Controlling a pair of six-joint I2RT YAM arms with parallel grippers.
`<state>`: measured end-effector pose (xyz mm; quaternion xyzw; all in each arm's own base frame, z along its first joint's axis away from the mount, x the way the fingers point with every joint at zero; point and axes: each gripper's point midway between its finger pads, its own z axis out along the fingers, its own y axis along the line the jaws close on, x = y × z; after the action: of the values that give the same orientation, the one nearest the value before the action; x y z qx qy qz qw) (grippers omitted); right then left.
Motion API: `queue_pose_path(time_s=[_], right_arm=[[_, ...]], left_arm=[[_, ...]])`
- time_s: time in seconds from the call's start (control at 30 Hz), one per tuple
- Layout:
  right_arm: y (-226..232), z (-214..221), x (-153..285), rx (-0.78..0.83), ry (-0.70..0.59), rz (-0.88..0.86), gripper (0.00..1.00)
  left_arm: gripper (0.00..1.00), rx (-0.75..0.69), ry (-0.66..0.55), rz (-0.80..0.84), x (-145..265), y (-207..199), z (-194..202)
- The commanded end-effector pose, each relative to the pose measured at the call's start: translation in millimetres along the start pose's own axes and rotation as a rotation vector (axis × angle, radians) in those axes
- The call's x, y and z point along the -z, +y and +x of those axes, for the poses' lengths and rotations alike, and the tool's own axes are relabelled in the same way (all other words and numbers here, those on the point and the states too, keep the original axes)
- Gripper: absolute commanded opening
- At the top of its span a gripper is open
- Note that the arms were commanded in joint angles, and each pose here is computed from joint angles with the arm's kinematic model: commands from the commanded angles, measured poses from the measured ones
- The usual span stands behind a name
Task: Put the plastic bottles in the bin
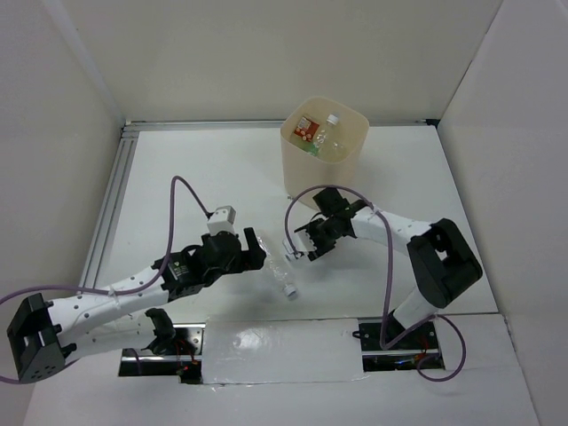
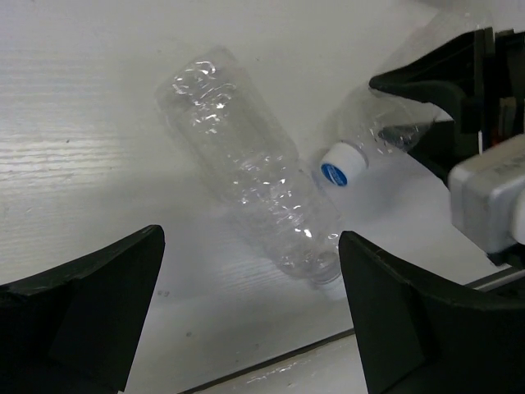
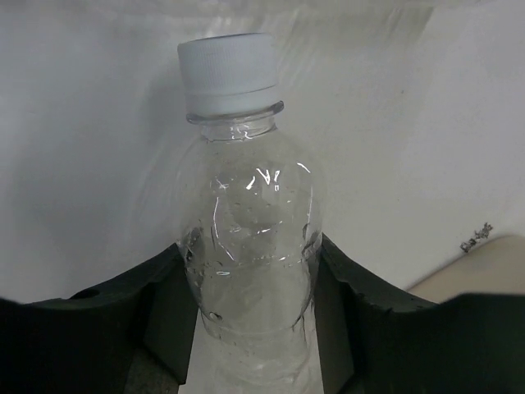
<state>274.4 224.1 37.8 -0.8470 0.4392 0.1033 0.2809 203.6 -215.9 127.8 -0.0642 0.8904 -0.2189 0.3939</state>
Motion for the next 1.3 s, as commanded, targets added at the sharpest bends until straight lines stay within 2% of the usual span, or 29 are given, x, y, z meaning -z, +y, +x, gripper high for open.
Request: queue_pose_path(time_s=[0.0,0.03,0.2,0.23,0.33,0.37,0.43,0.53,0.63,0.77,0.83,0.9,1.0,1.03,1.07,1.2,1.23,1.27], right_arm=[[-1,-58,55,-0.099,-0.176,-0.009,0.35],[-11,-87,83,-0.132,-0.283,0.045,0.33],[-67,-173,193,-0.174,-0.501,0.273,0.33],[-73,-182,206,-0.211,-0.525,0.298,0.33],[-107,-205,261,-0.169,-0.582,0.476,0.33],[-115,-207,270,-0.2,-0.594,0.515,0.33],[-145,-210,301,-0.183,-0.618,0.657,0.33],[-185,-180,310,-0.212,-0.579,0.787,0.35],[-219,-138,309,-0.291,-0.551,0.851,0.36],[-241,-82,293,-0.396,-0.512,0.845,0.36],[-244,-52,278,-0.46,-0.515,0.802,0.4],[-247,-40,269,-0.479,-0.507,0.796,0.44],[-253,-29,269,-0.512,-0.518,0.765,0.8],[-251,-29,270,-0.529,-0.531,0.742,0.97],[-251,-35,274,-0.535,-0.546,0.728,1.0],[-249,-55,300,-0.563,-0.615,0.747,1.0],[-249,-63,309,-0.554,-0.631,0.751,1.0],[-247,-69,321,-0.585,-0.654,0.76,1.0]], left_arm=[[1.0,0.096,-0.039,0.095,0,-31,-15],[1.0,0.116,-0.033,0.088,-4,-30,-11],[1.0,0.149,0.019,0.017,-11,-17,4],[1.0,0.176,0.037,-0.011,-14,-16,8],[1.0,0.212,0.076,-0.097,-21,-1,23],[1.0,0.227,0.089,-0.1,-23,0,28],[1.0,0.264,0.086,-0.087,-30,-1,36],[1.0,0.301,0.069,-0.058,-42,-8,37],[1.0,0.289,0.043,-0.047,-50,-16,31],[1.0,0.278,0.022,-0.03,-59,-32,21],[1.0,0.268,0.023,-0.056,-64,-33,20],[1.0,0.26,0.045,-0.098,-72,-26,30],[1.0,0.263,0.058,-0.123,-74,-20,36],[1.0,0.253,0.069,-0.142,-78,-16,41],[1.0,0.249,0.072,-0.149,-79,-17,41],[1.0,0.214,0.097,-0.201,-87,-8,54],[0.99,0.206,0.096,-0.219,-90,-4,57],[0.94,0.198,0.103,-0.232,-95,-6,59]])
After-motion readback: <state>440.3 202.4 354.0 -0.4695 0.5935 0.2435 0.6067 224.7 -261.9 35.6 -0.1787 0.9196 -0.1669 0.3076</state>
